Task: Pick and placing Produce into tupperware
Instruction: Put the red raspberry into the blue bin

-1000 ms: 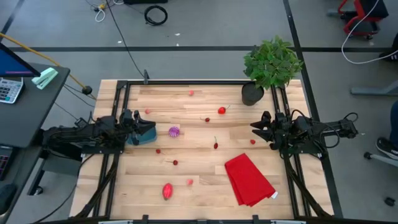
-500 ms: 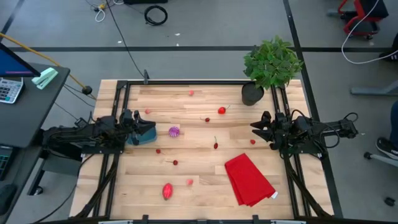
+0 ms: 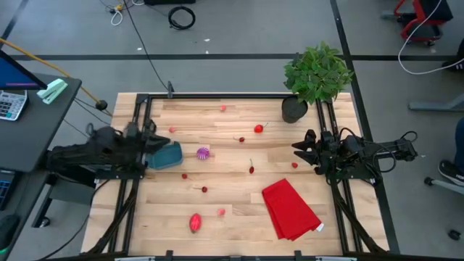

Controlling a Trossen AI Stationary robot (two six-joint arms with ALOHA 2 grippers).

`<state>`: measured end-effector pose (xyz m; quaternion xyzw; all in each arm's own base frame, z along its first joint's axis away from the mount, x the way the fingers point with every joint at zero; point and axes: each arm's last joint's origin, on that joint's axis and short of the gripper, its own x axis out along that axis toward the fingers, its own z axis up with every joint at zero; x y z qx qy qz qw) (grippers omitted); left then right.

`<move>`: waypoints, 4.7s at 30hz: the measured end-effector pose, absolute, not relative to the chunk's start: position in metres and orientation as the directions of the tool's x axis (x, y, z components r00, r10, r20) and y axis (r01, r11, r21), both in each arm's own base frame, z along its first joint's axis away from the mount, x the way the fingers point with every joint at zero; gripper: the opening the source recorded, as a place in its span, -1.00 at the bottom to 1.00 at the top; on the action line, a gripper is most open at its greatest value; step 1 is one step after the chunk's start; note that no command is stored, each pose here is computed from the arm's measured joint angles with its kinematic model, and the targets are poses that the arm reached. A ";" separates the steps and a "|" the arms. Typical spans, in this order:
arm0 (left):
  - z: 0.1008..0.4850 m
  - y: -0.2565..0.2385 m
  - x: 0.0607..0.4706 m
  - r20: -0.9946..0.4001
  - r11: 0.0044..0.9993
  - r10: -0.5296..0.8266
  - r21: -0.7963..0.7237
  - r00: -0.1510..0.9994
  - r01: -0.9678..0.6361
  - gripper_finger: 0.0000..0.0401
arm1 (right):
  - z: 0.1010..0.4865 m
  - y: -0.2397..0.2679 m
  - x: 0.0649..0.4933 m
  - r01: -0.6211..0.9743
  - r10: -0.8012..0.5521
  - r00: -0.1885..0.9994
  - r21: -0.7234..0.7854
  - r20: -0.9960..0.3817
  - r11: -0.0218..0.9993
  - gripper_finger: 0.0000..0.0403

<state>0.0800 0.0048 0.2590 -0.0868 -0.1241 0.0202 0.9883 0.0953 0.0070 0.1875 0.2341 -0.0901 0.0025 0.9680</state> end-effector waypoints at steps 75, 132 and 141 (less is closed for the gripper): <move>0.320 0.070 0.279 -0.832 0.863 0.383 0.168 0.402 -0.476 -0.88 | 0.465 0.018 0.258 0.242 -0.193 0.959 0.248 -0.207 0.938 -0.09; 0.313 0.069 0.266 -0.891 0.807 0.358 0.145 0.278 -0.572 -0.79 | 0.328 0.051 0.283 0.655 -0.149 0.564 0.330 -0.812 0.680 -0.09; 0.314 0.069 0.267 -0.890 0.793 0.358 0.131 0.281 -0.595 -0.54 | 0.327 0.038 0.285 0.743 -0.270 0.549 0.315 -0.791 0.590 -0.09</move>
